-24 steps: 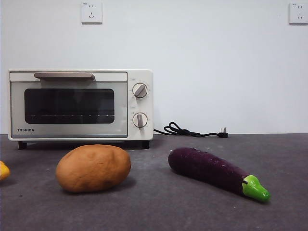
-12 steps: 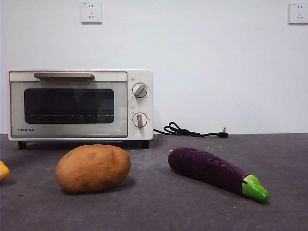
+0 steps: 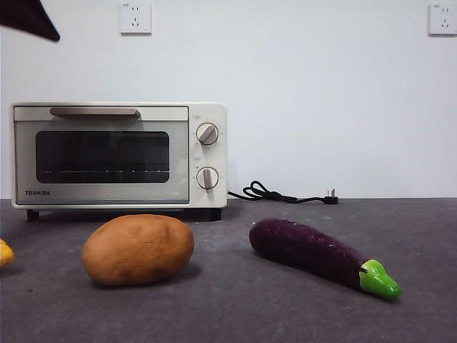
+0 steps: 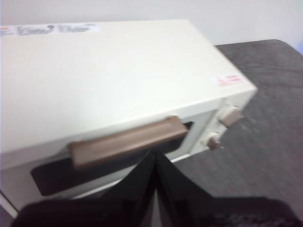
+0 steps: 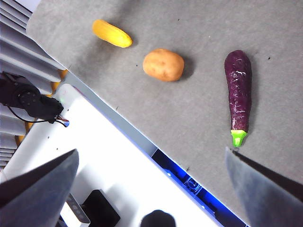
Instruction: Take the eggplant from the table,put the eggplant in the oven
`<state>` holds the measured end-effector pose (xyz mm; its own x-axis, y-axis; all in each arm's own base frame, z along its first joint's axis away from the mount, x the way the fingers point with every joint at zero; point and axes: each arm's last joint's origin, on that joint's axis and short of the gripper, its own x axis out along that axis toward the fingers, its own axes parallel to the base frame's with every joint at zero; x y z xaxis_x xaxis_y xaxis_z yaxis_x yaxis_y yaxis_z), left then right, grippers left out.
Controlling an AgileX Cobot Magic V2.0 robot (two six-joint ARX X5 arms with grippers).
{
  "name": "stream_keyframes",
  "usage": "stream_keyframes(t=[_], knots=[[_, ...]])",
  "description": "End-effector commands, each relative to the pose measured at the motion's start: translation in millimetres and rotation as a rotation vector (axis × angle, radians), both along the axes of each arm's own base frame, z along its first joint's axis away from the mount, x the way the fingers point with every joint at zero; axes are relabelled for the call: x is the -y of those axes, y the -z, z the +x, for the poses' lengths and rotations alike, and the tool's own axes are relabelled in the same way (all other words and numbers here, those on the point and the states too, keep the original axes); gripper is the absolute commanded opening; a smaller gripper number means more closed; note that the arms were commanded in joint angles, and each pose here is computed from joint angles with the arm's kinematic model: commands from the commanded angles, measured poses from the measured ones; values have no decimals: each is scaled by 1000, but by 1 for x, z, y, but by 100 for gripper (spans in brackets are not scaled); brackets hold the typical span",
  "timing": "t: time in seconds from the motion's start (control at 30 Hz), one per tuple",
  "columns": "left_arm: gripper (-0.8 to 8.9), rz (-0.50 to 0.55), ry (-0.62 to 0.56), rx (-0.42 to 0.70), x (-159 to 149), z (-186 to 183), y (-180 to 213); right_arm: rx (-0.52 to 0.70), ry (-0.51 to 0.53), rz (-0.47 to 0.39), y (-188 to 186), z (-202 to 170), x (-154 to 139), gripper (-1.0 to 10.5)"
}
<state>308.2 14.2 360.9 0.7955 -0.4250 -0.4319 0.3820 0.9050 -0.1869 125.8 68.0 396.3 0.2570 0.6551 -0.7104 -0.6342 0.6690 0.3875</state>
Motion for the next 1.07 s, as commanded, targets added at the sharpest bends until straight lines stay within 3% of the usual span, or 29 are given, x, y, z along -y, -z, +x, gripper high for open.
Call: stream_keyframes(t=[0.03,0.43,1.07], knots=[[-6,4,2,-2,-4,15,11,2,-4,3,0,1,-1,567],[-5,8,-2,-7,-9,52,44,45,3,11,-2,4,-2,566],[-5,83,-34,-29,-10,72,70,40,9,13,0,15,-6,566]])
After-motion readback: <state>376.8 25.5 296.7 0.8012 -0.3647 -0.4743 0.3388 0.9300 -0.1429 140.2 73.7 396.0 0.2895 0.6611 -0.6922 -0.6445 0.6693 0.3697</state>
